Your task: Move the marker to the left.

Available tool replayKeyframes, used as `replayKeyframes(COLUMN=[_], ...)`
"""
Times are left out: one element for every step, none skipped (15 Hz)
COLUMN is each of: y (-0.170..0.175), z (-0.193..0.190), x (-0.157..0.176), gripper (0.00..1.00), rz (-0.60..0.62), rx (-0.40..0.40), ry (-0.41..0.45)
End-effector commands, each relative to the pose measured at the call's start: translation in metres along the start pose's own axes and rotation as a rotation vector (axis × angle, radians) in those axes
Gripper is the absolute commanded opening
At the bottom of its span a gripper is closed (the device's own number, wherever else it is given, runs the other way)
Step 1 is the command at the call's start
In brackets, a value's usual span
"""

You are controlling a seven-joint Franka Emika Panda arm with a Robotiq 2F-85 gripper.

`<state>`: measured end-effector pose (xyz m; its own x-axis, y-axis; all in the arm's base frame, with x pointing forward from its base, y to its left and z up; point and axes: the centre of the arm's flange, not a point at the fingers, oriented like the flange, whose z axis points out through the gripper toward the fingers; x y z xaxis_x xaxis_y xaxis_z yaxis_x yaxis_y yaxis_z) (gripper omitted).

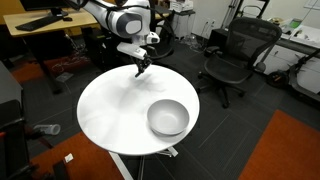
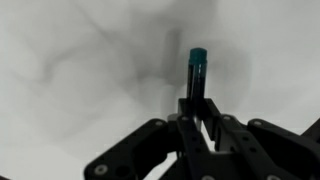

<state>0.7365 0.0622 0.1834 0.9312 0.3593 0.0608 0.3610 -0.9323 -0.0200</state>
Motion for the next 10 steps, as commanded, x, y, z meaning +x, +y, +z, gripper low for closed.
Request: replayKeyframes(y=[-0.027, -0.032, -0.038, -0.043, -0.049, -0.054, -0.059, -0.066, -0.072, -0.078], z=[-0.009, -0.008, -0.005, -0.003, -0.001, 0.001, 0.004, 0.006, 0.009, 0.011], x=[-0.014, -0.014, -0.013, -0.012, -0.011, -0.011, -0.010, -0.010, -0.010, -0.009], gripper=[0.05, 0.05, 0.05, 0.05, 0.05, 0.05, 0.05, 0.05, 0.05, 0.05], rz=[-0.002, -0.011, -0.022, -0.033, -0.044, -0.052, -0.061, -0.073, -0.085, -0.094], rx=[0.001, 0.005, 0.009, 0.012, 0.016, 0.018, 0.025, 0.031, 0.035, 0.040], ry=[-0.022, -0.023, -0.025, -0.027, -0.031, -0.035, -0.037, -0.036, -0.039, -0.038])
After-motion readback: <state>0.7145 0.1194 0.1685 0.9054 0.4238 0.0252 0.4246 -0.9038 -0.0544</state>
